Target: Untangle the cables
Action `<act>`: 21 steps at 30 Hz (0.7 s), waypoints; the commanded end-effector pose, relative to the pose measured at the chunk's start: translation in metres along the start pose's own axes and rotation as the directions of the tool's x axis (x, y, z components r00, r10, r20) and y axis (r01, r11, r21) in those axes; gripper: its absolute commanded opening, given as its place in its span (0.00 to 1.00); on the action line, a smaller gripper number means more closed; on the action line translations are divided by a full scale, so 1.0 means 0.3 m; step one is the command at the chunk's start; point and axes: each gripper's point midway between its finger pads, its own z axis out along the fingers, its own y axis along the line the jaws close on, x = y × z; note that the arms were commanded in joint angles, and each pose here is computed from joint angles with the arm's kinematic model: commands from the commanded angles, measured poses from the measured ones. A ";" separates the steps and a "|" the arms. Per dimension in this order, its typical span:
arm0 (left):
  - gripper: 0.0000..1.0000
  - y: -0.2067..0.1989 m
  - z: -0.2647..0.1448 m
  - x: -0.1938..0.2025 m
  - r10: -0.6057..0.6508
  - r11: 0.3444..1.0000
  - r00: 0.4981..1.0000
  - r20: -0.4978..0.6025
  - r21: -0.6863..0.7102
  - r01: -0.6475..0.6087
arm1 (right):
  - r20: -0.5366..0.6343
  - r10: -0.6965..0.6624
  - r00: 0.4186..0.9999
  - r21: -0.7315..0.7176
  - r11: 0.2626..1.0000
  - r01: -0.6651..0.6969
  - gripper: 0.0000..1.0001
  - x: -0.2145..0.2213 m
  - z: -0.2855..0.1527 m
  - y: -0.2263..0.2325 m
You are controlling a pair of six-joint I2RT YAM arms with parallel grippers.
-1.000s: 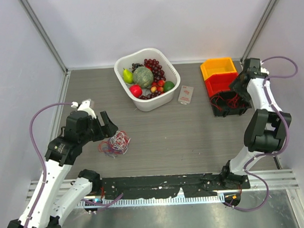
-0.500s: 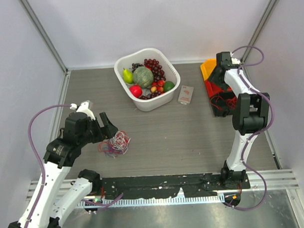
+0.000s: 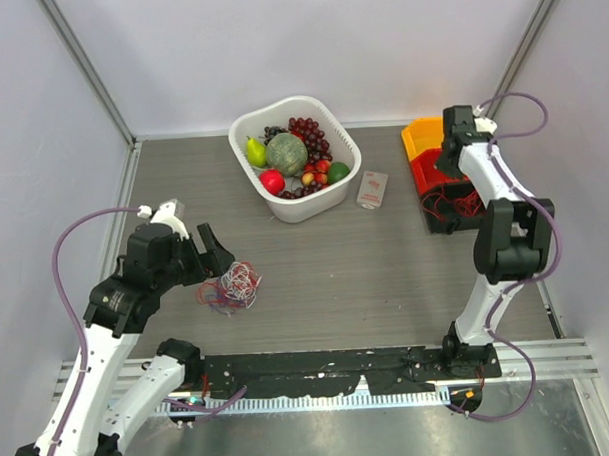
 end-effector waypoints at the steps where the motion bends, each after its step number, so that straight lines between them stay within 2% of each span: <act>1: 0.84 -0.021 0.015 -0.017 0.012 1.000 1.000 0.009 0.026 -0.013 | 0.048 0.128 0.991 0.013 0.992 -0.129 0.01 -0.001 -0.091 -0.160; 6: 0.84 0.003 0.017 0.003 -0.034 0.999 0.999 0.000 -0.012 0.034 | -0.017 0.195 0.981 -0.011 0.981 -0.196 0.01 0.143 -0.014 -0.249; 9: 0.84 0.048 0.038 0.041 -0.101 0.991 0.994 -0.031 -0.091 0.097 | -0.019 0.217 0.976 -0.077 0.973 -0.218 0.01 0.148 0.041 -0.227; 13: 0.86 0.087 0.072 0.106 -0.191 0.969 0.977 -0.094 -0.175 0.173 | -0.083 0.161 0.983 -0.121 0.978 -0.171 0.01 0.171 0.136 -0.176; 16: 0.87 0.099 0.096 0.136 -0.244 0.953 0.962 -0.125 -0.217 0.213 | -0.118 0.125 0.985 -0.113 0.984 -0.138 0.02 0.164 0.144 -0.163; 18: 0.88 0.110 0.108 0.144 -0.269 0.942 0.955 -0.125 -0.242 0.233 | -0.142 0.103 0.984 -0.105 0.987 -0.119 0.12 0.162 0.115 -0.171; 21: 0.91 0.136 0.122 0.149 -0.280 0.930 0.953 -0.112 -0.278 0.240 | -0.090 0.051 0.995 -0.114 0.992 -0.061 0.42 0.115 0.012 -0.186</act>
